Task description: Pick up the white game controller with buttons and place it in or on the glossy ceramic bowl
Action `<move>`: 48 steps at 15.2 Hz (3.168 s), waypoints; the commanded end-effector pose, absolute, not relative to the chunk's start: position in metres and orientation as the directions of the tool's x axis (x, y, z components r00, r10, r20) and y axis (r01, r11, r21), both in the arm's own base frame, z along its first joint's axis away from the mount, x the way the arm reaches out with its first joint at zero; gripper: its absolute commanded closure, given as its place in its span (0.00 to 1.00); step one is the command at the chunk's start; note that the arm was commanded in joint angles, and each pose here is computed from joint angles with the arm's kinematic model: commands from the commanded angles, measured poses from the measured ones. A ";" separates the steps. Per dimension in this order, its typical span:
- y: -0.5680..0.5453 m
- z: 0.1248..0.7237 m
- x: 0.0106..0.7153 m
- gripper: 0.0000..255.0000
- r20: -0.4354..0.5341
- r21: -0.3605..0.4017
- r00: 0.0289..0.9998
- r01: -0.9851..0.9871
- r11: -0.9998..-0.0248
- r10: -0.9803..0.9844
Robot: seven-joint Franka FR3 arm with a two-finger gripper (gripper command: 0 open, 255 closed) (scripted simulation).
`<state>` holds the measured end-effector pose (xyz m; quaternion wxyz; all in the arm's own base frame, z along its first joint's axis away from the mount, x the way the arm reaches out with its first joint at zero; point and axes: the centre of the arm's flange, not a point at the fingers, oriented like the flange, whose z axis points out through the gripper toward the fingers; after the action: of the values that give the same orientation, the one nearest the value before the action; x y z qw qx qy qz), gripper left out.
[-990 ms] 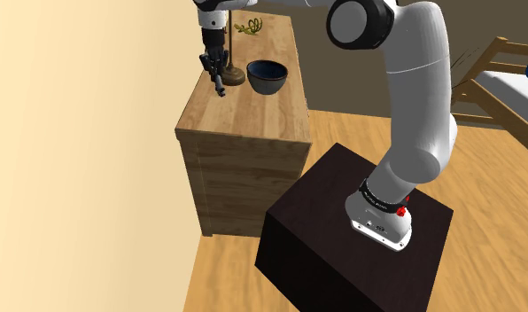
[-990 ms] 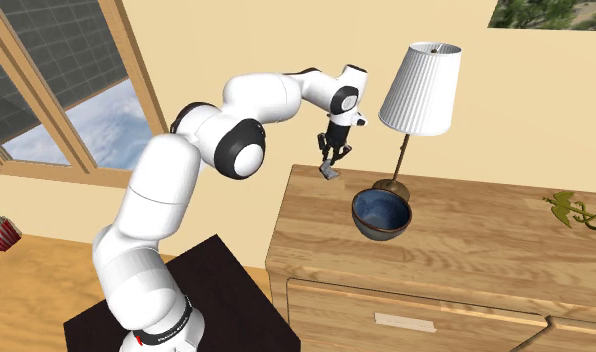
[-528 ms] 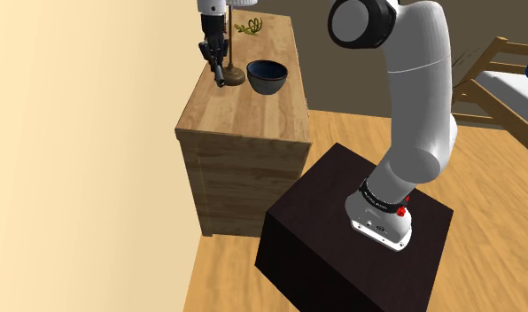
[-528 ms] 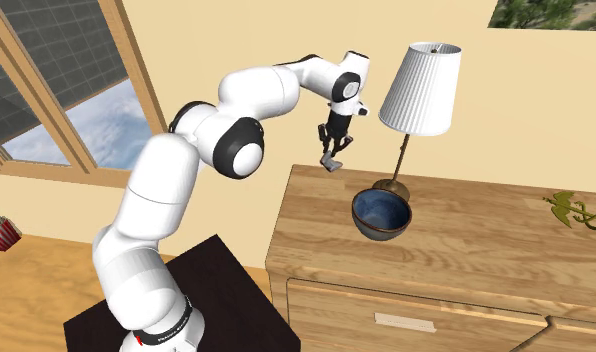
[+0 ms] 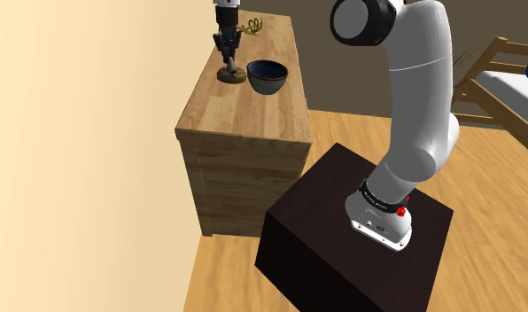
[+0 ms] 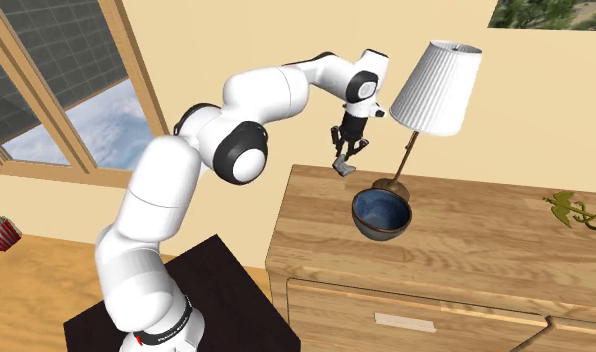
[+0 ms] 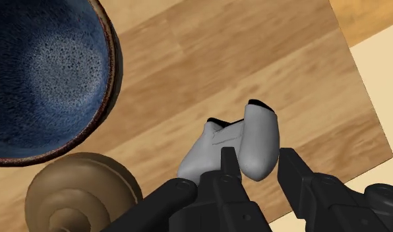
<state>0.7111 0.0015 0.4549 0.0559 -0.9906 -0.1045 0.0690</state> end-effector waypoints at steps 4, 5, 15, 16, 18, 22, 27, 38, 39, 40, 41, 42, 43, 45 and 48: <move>-0.068 0.451 0.709 1.00 -0.130 -0.125 0.969 0.195 -0.973 0.211; -0.081 0.452 0.709 1.00 -0.130 -0.125 0.969 0.195 -0.973 0.211; -0.194 0.442 0.708 1.00 -0.130 -0.125 0.969 0.195 -0.973 0.211; -0.194 0.436 0.708 1.00 -0.130 -0.125 0.969 0.195 -0.973 0.211; -0.194 0.426 0.708 1.00 -0.130 -0.125 0.969 0.195 -0.973 0.211; -0.195 0.415 0.698 0.00 -0.098 -0.132 0.928 0.346 -0.929 0.359; -0.219 0.359 0.667 0.00 0.056 -0.089 0.415 0.908 -0.409 0.908; -0.218 0.312 0.663 0.00 0.070 -0.077 0.334 0.941 -0.329 0.940; -0.218 0.312 0.663 0.00 0.070 -0.077 0.334 0.941 -0.329 0.940; -0.218 0.312 0.663 0.00 0.070 -0.077 0.334 0.941 -0.329 0.940; -0.218 0.312 0.663 0.00 0.070 -0.077 0.334 0.941 -0.329 0.940; -0.218 0.312 0.663 0.00 0.070 -0.077 0.334 0.941 -0.329 0.940; -0.218 0.312 0.663 0.00 0.070 -0.077 0.334 0.941 -0.329 0.940; -0.218 0.311 0.663 1.00 0.070 -0.077 0.334 0.941 -0.329 0.940; -0.219 0.311 0.664 1.00 0.070 -0.078 0.334 0.941 -0.329 0.940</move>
<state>0.6640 -0.2183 0.3120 0.0516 -0.8150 -0.5771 -0.0068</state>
